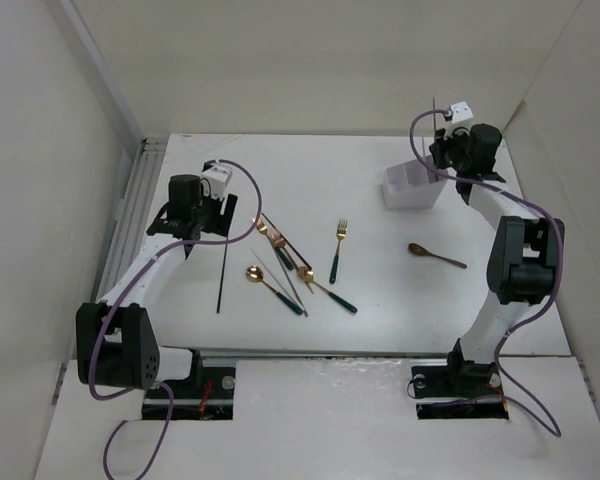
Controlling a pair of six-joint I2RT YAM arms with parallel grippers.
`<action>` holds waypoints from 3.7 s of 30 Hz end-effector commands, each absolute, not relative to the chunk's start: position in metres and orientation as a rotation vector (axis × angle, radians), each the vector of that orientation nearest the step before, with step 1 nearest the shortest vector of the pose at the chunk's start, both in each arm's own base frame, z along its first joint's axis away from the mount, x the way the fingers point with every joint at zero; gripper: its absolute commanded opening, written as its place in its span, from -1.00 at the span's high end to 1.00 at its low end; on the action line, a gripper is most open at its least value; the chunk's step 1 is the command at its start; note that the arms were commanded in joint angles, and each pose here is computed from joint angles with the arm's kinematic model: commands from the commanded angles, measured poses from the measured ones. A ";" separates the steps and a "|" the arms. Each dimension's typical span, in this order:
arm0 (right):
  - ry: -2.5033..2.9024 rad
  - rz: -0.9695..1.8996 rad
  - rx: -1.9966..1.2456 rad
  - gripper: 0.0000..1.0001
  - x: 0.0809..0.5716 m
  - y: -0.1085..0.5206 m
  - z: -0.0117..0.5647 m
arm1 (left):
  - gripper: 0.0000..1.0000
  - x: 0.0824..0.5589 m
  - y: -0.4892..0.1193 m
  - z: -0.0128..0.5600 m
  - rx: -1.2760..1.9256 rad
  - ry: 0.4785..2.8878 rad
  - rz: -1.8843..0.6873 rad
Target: Sort the eating utensils into containers
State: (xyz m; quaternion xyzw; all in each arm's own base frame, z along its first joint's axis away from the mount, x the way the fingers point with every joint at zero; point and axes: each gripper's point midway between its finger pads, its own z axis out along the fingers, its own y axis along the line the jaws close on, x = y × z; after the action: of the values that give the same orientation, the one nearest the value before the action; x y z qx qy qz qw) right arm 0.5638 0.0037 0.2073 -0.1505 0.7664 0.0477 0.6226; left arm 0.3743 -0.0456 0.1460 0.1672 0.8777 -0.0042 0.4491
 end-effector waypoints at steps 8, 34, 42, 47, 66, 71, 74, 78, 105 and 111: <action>1.760 0.094 -0.335 0.13 0.558 0.000 0.205 | 0.48 0.363 -0.051 0.139 0.592 2.147 -0.028; 1.447 0.084 -0.369 -0.38 0.453 0.055 0.361 | 0.04 0.287 -0.052 0.015 0.735 2.729 -0.143; 1.401 0.069 -0.374 -0.41 0.442 0.054 0.381 | 1.00 0.301 -0.053 0.014 0.656 2.761 -0.196; 1.373 0.065 -0.398 -0.43 0.435 0.061 0.390 | 1.00 0.323 -0.049 0.018 0.609 2.748 -0.202; 1.343 0.425 -0.751 -0.61 0.406 0.210 0.349 | 1.00 0.421 -0.120 0.276 0.440 2.076 -0.589; 1.167 0.791 -0.970 -0.98 0.380 0.310 0.374 | 1.00 0.403 -0.174 0.363 0.595 1.768 -0.743; 1.096 0.979 -0.978 -0.96 0.375 0.340 0.383 | 1.00 0.387 -0.191 0.394 0.655 1.638 -0.762; 1.010 1.071 -0.980 -0.87 0.372 0.361 0.396 | 1.00 0.374 -0.204 0.412 0.702 1.560 -0.800; 0.952 1.306 -0.931 0.45 0.362 0.389 0.391 | 1.00 0.347 -0.227 0.385 0.716 1.573 -0.872; 0.953 1.303 -0.922 1.00 0.361 0.387 0.392 | 1.00 0.344 -0.230 0.388 0.718 1.558 -0.881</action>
State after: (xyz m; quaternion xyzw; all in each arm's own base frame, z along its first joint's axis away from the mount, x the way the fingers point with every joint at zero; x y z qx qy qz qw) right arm 0.3712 0.3891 0.3586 -0.3877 0.4589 0.5670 0.5636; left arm 0.3589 -0.2239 0.3697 0.2941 0.6887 -0.3600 0.5565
